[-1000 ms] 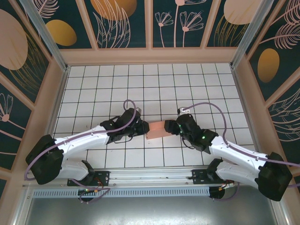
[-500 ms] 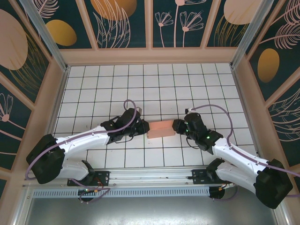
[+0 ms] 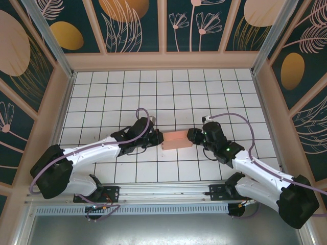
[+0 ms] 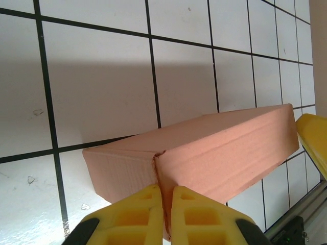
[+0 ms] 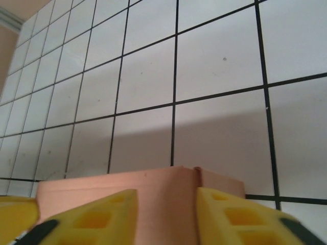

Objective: Fold the paper box

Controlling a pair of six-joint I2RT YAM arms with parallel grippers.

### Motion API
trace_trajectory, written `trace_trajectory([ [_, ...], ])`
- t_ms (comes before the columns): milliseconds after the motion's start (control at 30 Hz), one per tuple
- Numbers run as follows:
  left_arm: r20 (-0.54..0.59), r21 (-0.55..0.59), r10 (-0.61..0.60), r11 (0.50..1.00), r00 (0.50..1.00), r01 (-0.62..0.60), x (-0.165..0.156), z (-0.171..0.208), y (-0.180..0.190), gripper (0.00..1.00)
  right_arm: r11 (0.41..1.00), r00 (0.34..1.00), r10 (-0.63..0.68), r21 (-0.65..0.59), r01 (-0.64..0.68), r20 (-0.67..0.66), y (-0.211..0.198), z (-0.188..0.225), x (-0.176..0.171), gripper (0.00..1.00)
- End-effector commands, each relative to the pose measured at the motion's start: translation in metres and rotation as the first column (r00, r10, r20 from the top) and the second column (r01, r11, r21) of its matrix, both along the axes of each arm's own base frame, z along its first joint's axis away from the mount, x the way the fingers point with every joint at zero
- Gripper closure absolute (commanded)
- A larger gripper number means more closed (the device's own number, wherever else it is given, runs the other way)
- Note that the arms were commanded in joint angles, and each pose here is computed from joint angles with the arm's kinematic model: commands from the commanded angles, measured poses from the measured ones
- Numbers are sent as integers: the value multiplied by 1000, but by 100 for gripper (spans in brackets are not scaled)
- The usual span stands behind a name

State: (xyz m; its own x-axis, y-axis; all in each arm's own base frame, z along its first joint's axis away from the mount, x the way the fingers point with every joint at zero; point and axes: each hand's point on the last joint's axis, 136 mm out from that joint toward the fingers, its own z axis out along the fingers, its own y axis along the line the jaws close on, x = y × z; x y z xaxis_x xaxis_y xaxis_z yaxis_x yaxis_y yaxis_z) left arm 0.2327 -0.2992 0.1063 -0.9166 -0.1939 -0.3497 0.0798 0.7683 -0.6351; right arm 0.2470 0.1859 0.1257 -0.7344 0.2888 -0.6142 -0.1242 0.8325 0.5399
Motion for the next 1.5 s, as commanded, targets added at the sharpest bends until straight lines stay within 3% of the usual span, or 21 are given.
trace_trajectory([
  [0, -166, 199, 9, 980, 986, 25, -31, -62, 35, 92, 1000, 1000, 11, -23, -11, -9, -2, -2, -2, 55],
  [133, -171, 205, 11, 978, 985, 25, -32, -66, 37, 87, 999, 998, -16, -46, 13, -63, -10, -31, -9, 55],
  [233, -174, 200, 13, 979, 985, 23, -33, -69, 38, 70, 998, 994, -36, -53, 31, -104, -17, -51, -15, 57],
  [333, -177, 205, 10, 978, 984, 27, -35, -73, 39, 61, 997, 992, -51, -69, 43, -117, -22, -57, -17, 63],
  [433, -180, 206, 3, 978, 984, 35, -35, -76, 38, 66, 996, 993, -48, -86, 38, -111, -23, -53, -16, 76],
  [633, -198, 212, -4, 976, 980, 47, -36, -85, 36, 87, 997, 999, -6, -78, 2, -52, -12, -22, -6, 79],
  [800, -204, 226, 1, 973, 979, 46, -38, -89, 40, 90, 992, 999, -11, -126, 18, 51, -8, 16, 10, 64],
  [967, -198, 233, 8, 972, 980, 40, -39, -89, 43, 90, 967, 998, 19, -255, -5, 54, -4, 15, 18, 26],
  [1067, -195, 230, 7, 972, 981, 39, -38, -87, 43, 90, 943, 1000, 24, -332, -18, 13, -2, 0, 18, 14],
  [1233, -199, 232, 8, 972, 980, 39, -40, -89, 44, 90, 922, 997, 41, -381, -63, -67, 2, -22, 12, 9],
  [1467, -208, 238, 4, 970, 978, 47, -41, -92, 44, 90, 920, 992, 42, -383, -83, -115, -8, -43, 1, 12],
])
